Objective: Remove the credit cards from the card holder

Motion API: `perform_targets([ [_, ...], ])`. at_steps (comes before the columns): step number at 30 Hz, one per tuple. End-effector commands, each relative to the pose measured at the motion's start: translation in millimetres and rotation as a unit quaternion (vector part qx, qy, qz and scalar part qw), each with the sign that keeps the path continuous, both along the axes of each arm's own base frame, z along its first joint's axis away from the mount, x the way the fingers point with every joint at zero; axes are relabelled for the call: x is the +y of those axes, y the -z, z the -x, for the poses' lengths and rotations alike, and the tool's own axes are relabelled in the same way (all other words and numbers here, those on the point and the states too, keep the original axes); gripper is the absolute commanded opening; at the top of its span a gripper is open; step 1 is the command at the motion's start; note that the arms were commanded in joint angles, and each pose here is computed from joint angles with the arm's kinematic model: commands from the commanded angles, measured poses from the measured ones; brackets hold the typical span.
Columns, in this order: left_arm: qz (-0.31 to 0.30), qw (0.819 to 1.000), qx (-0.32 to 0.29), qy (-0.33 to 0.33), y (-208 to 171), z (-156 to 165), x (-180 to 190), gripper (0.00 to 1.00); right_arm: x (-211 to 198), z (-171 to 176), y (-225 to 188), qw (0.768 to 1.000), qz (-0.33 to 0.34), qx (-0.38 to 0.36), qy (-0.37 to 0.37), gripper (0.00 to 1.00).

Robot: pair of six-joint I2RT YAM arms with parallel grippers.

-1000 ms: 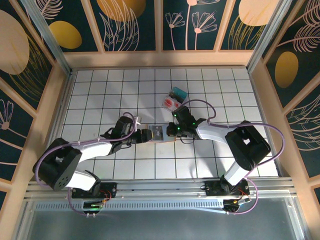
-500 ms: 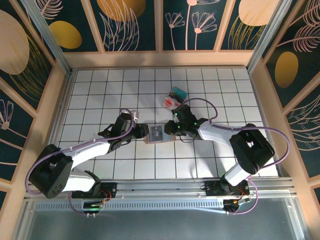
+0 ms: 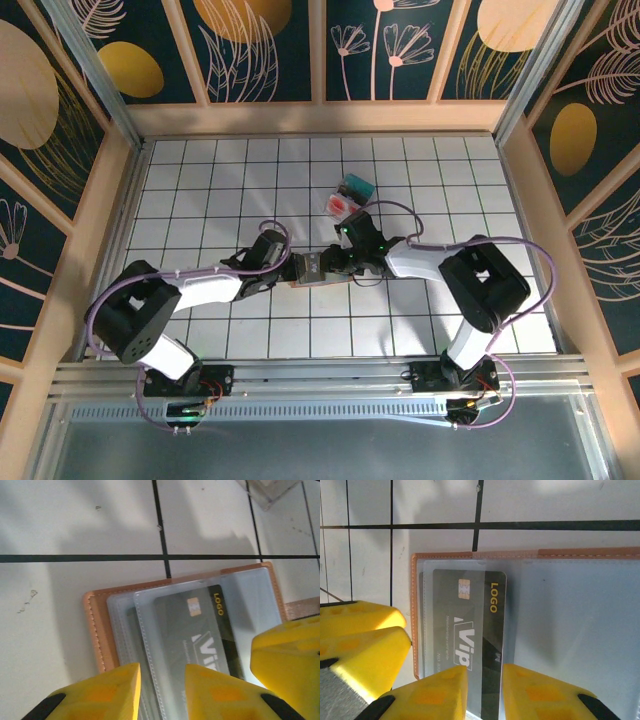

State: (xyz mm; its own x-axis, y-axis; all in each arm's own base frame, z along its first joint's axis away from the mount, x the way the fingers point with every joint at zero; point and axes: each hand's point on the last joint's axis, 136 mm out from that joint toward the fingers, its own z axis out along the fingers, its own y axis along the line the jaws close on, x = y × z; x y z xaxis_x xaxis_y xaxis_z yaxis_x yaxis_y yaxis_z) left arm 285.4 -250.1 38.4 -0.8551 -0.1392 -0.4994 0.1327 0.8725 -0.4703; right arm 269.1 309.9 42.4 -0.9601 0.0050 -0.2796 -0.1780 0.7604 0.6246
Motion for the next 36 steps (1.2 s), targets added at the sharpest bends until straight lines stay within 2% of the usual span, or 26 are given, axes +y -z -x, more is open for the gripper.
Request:
perform_targets([
  [1,-0.024,1.000,-0.007,-0.011,2.8,-7.7,4.1,0.28,11.5,-5.0,-4.8,1.000,-0.017,0.000,-0.003,0.25],
  [11,-0.039,0.999,0.017,-0.002,23.7,-0.8,6.3,0.23,4.5,-3.2,15.5,1.000,0.001,0.022,0.008,0.27],
  [16,-0.041,0.999,0.027,0.005,30.6,2.8,5.3,0.14,8.7,-2.5,16.0,0.999,-0.015,0.029,0.005,0.28],
  [19,-0.042,0.999,0.032,0.007,34.0,4.8,5.5,0.14,11.5,-2.2,13.4,0.999,-0.035,0.033,0.003,0.27],
  [25,-0.039,0.998,0.039,0.010,37.4,8.5,5.3,0.12,18.6,-2.0,1.9,0.995,-0.096,0.040,-0.005,0.25],
  [36,-0.041,0.998,0.043,0.006,40.4,10.2,7.9,0.12,14.5,-5.6,-5.8,0.993,-0.113,0.033,0.002,0.14],
])
